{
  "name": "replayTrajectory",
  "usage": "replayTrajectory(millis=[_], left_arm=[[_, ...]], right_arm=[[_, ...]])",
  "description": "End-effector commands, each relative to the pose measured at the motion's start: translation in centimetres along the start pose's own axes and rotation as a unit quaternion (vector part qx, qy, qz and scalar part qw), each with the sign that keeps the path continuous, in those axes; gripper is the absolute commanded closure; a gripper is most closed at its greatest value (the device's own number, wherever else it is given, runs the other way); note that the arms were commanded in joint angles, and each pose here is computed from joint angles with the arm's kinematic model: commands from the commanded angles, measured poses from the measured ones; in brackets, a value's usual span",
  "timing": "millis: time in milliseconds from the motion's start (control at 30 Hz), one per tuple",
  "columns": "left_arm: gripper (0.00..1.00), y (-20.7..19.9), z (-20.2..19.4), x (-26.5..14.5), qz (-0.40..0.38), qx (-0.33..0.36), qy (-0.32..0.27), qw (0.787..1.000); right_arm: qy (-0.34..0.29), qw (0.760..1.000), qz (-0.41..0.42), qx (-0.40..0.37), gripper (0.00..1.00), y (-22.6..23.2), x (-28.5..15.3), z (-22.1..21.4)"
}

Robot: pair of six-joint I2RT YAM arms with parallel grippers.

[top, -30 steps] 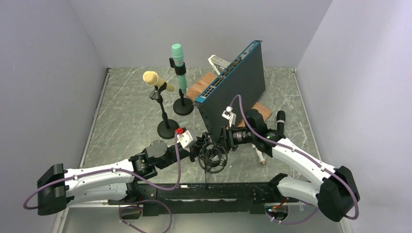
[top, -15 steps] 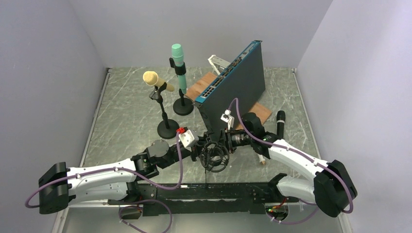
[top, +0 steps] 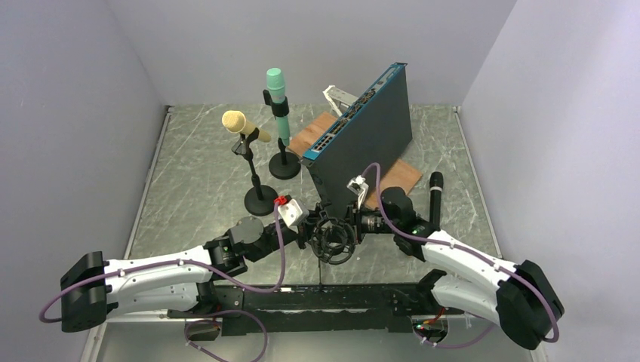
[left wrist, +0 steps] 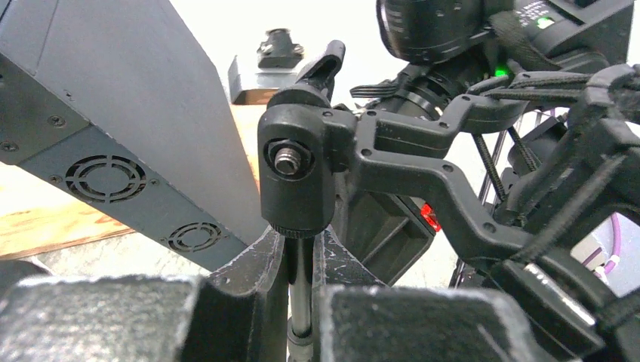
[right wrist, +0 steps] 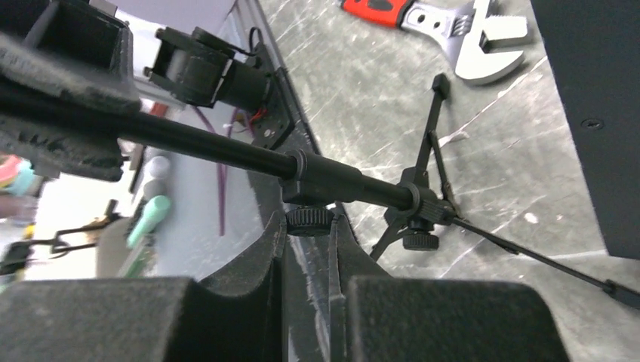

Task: Remove the microphone from the stand

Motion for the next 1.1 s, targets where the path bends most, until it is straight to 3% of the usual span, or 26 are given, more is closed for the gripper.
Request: replayTrajectory(millis=[0, 233, 433, 533, 800, 900, 967, 1067], left_arm=[[1.0, 1.1, 0.3, 0.1, 0.05, -0.023, 0.014, 0.998], [1.0, 1.0, -0.5, -0.2, 0.06, -0.044, 0.031, 0.997], [1.0, 1.1, -0.4, -0.4, 0.062, -0.045, 0.028, 0.997], [1.0, 1.2, -0.6, -0.6, 0.067, -0.045, 0.027, 0.996], [1.0, 1.2, -0.8, -0.9, 0.068, -0.043, 0.033, 0.996], [1.0, 1.2, -1.1, -0.9, 0.069, -0.042, 0.031, 0.996], [1.0, 1.2, -1.0, -0.8, 0.067, -0.041, 0.032, 0.996], [1.0, 1.1, -0.9, -0.8, 0.065, -0.041, 0.03, 0.997]], right_arm=[[-0.075, 0.99, -0.02, -0.121, 1.0, -0.1, 0.1, 1.0], [-0.137, 0.956, -0.061, -0.252, 1.0, -0.1, 1.4, 1.2], [-0.205, 0.912, -0.09, -0.344, 1.0, -0.7, 2.1, 0.2], [-0.232, 0.877, -0.117, -0.404, 1.0, -0.6, 2.1, 0.2], [-0.239, 0.798, -0.215, -0.51, 1.0, -0.6, 2.1, -0.3], [-0.24, 0.795, -0.224, -0.51, 0.99, -0.5, 2.3, -0.4], [-0.247, 0.804, -0.214, -0.497, 0.88, -0.4, 2.2, -0.6], [-0.274, 0.824, -0.189, -0.459, 0.56, -0.2, 1.4, -1.1]])
Point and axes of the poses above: each gripper's point midway between its finger pads, its own x axis out along the fingers, its own y axis along the line the jaws close on, z = x × y, the point moved 7 cm from there along -x, back along the fingers, and after that the axes turned 11 degrees about x, right-handed, at the moved point
